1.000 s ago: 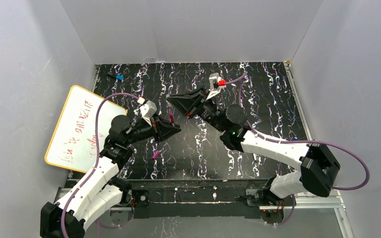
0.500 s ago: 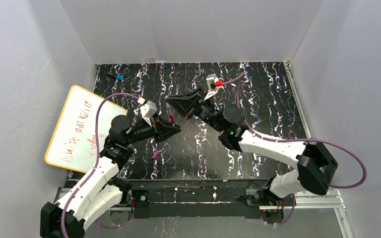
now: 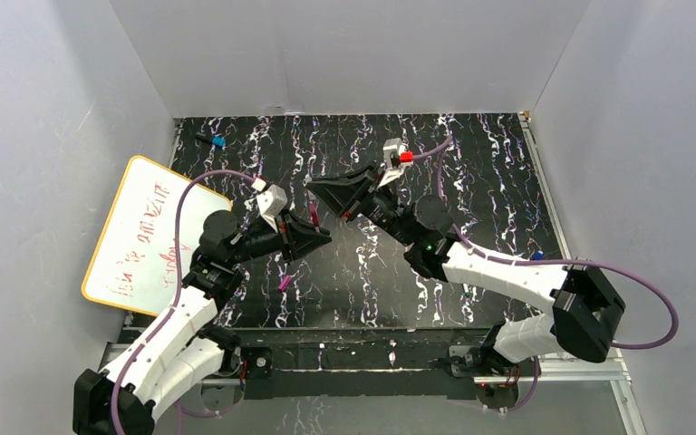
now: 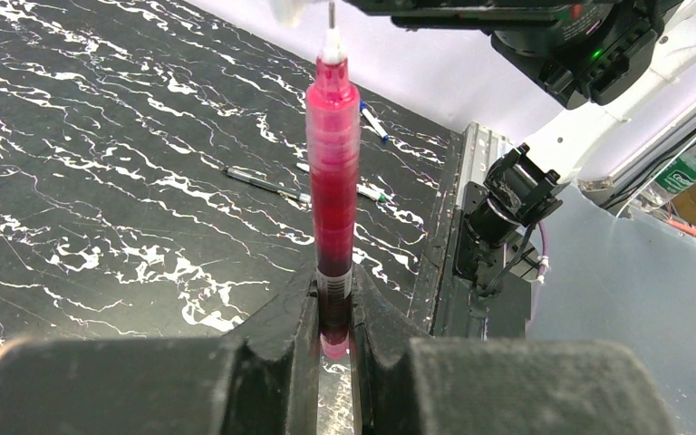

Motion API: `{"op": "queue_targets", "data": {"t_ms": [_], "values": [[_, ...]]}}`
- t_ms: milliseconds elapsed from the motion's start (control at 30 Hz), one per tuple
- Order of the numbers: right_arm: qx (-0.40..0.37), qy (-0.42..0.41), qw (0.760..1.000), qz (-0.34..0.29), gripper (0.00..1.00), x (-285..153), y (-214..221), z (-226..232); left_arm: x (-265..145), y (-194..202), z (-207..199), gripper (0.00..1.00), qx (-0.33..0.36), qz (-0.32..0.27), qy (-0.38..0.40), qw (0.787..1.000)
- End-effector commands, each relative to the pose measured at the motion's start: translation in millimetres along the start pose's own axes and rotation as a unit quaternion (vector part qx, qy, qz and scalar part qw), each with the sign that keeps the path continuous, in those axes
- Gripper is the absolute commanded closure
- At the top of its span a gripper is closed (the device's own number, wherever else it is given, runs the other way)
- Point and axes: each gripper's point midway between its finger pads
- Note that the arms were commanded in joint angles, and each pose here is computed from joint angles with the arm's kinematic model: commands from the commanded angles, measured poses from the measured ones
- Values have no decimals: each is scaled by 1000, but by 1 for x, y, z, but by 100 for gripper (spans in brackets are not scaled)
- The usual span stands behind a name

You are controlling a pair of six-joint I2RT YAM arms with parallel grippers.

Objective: Insert the pens into the pen caps

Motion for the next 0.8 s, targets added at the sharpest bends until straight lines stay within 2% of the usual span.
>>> {"op": "queue_targets", "data": {"t_ms": [0,767], "values": [[-11,-27,999,-34,99,-2,-22,22,0,-12,-5,100,14,-11,10,1000],[-9,-22,1000,-21,99,-4,-8,15,0,-13,-6,100,15,-11,11,1000]]}}
Point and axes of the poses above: each gripper's point midway between its finger pads, its own x axis out along the fingers, its own z axis along the line the jaws close on, y = z × x, and after that the axes turned 10 degrees about x, right-handed
